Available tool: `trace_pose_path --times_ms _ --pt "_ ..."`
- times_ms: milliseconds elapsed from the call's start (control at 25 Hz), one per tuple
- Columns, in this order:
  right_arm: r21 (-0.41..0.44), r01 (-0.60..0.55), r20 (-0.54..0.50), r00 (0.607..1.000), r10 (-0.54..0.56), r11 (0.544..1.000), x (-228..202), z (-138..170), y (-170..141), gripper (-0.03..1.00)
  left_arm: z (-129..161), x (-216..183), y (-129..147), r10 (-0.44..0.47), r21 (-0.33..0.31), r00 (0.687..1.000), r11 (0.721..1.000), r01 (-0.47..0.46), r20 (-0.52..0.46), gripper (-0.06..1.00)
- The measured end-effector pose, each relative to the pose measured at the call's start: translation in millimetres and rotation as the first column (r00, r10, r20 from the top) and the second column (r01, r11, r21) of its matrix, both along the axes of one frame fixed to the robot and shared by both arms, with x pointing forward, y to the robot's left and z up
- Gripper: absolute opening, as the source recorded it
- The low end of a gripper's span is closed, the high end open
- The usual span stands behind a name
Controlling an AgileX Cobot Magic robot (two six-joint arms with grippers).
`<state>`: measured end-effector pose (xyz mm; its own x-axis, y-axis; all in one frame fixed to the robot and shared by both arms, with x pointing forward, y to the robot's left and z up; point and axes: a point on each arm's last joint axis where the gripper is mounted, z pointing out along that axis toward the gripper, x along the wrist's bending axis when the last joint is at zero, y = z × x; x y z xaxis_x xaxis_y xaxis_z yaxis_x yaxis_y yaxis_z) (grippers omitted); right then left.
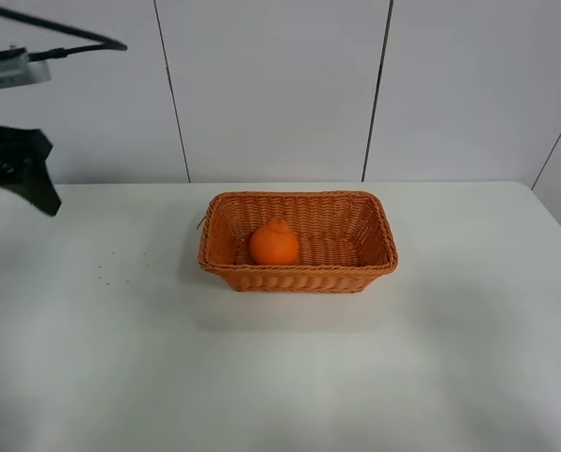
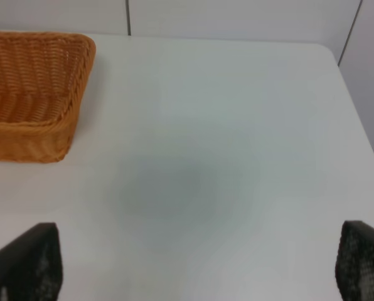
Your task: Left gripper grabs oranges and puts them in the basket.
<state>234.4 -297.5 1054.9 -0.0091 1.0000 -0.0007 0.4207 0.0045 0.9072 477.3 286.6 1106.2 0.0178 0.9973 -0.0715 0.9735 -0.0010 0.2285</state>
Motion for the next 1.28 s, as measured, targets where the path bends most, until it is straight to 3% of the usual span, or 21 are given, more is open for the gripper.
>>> trace_pose_path --times_ms 200,320,480,640,840,1000,1280 --pt "0.0 0.0 0.0 1.0 0.0 1.0 0 0 0 0.69 -25 -83 9 -0.002 0.068 1.0 0.998 0.002 -0.002 0.81" --pt "0.0 0.0 0.0 1.0 0.0 1.0 0 0 0 0.69 -40 -127 14 -0.005 0.107 0.997 0.994 -0.003 0.072 0.81" --pt "0.0 0.0 0.0 1.0 0.0 1.0 0 0 0 0.69 -59 -166 16 -0.008 0.106 0.974 0.994 -0.016 0.225 0.81" --pt "0.0 0.0 0.0 1.0 0.0 1.0 0 0 0 0.69 -68 -199 17 -0.005 0.088 0.926 0.996 -0.03 0.378 0.81" --pt "0.0 0.0 0.0 1.0 0.0 1.0 0 0 0 0.69 -65 -231 17 0.0 0.059 0.816 0.997 -0.042 0.578 0.81" --pt "0.0 0.0 0.0 1.0 0.0 1.0 0 0 0 0.69 -65 -247 17 0.003 0.049 0.742 0.998 -0.048 0.671 0.81" --pt "0.0 0.0 0.0 1.0 0.0 1.0 0 0 0 0.69 -65 -249 17 0.003 0.048 0.735 0.998 -0.049 0.679 0.81"
